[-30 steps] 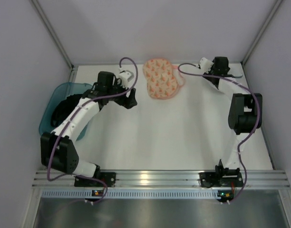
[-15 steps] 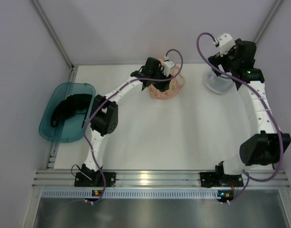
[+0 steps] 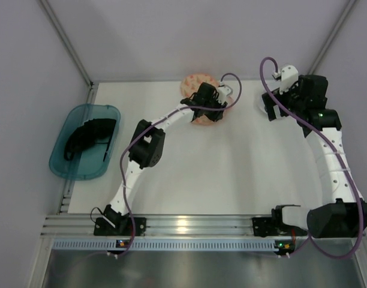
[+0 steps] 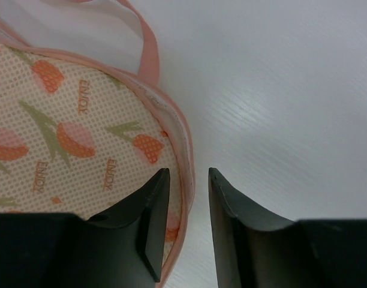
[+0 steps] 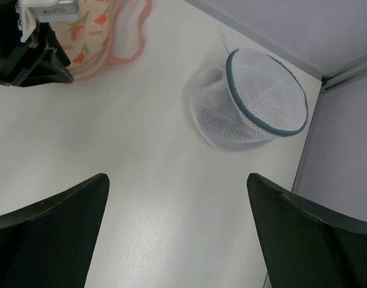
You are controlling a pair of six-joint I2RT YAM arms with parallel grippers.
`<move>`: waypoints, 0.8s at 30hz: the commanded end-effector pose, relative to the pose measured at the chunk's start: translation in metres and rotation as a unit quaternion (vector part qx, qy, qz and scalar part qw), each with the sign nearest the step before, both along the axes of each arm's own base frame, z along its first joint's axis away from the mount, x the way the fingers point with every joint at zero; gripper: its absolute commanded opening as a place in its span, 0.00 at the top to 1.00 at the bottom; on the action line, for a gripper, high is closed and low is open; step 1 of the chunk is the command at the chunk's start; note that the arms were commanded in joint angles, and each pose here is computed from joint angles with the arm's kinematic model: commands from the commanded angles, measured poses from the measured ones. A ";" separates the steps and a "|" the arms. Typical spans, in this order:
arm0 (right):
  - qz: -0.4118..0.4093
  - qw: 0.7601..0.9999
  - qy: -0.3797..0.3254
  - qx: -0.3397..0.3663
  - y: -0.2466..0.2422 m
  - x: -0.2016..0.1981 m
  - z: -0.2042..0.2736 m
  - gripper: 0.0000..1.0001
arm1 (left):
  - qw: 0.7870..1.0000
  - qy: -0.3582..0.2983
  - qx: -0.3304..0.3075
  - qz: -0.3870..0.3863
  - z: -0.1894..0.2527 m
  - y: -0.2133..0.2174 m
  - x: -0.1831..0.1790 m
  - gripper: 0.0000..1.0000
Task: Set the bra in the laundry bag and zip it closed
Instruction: Open the laundry bag at the center of the board.
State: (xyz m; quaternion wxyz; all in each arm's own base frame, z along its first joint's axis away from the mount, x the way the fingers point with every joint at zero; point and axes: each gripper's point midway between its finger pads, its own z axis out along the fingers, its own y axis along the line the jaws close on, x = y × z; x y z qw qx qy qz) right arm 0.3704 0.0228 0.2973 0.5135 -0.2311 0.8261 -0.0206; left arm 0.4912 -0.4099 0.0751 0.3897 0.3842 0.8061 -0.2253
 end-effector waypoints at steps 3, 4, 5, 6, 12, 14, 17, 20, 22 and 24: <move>0.005 1.000 -0.012 0.012 0.002 -0.012 0.009 0.01 | 0.999 -0.034 -0.036 0.011 0.015 -0.014 0.022 0.73; 0.006 1.000 -0.010 0.014 0.003 -0.013 0.008 0.01 | 0.999 -0.033 -0.034 0.012 0.012 -0.014 0.022 0.77; 0.008 1.000 -0.006 0.014 0.004 -0.014 0.007 0.01 | 0.999 -0.033 -0.033 0.010 0.011 -0.015 0.021 0.81; 0.008 1.000 -0.006 0.016 0.004 -0.014 0.007 0.01 | 0.999 -0.030 -0.034 0.013 0.010 -0.015 0.021 0.86; 0.012 1.000 -0.008 0.019 0.006 -0.019 0.010 0.01 | 0.999 -0.029 -0.045 0.004 0.033 -0.011 0.008 1.00; 0.014 1.000 -0.009 0.018 0.006 -0.021 0.011 0.01 | 0.998 -0.024 -0.050 -0.003 0.046 -0.007 -0.005 1.00; 0.017 1.000 -0.009 0.017 0.007 -0.025 0.012 0.01 | 0.998 -0.018 -0.064 -0.015 0.072 0.001 -0.028 1.00; 0.021 1.000 -0.009 0.018 0.008 -0.031 0.009 0.01 | 0.996 -0.005 -0.090 -0.023 0.105 0.010 -0.058 1.00; 0.024 1.000 -0.006 0.019 0.009 -0.035 0.007 0.01 | 0.994 0.004 -0.102 -0.028 0.119 0.013 -0.077 1.00; 0.025 0.999 -0.002 0.022 0.010 -0.038 0.003 0.01 | 0.991 0.025 -0.129 -0.025 0.142 0.021 -0.102 1.00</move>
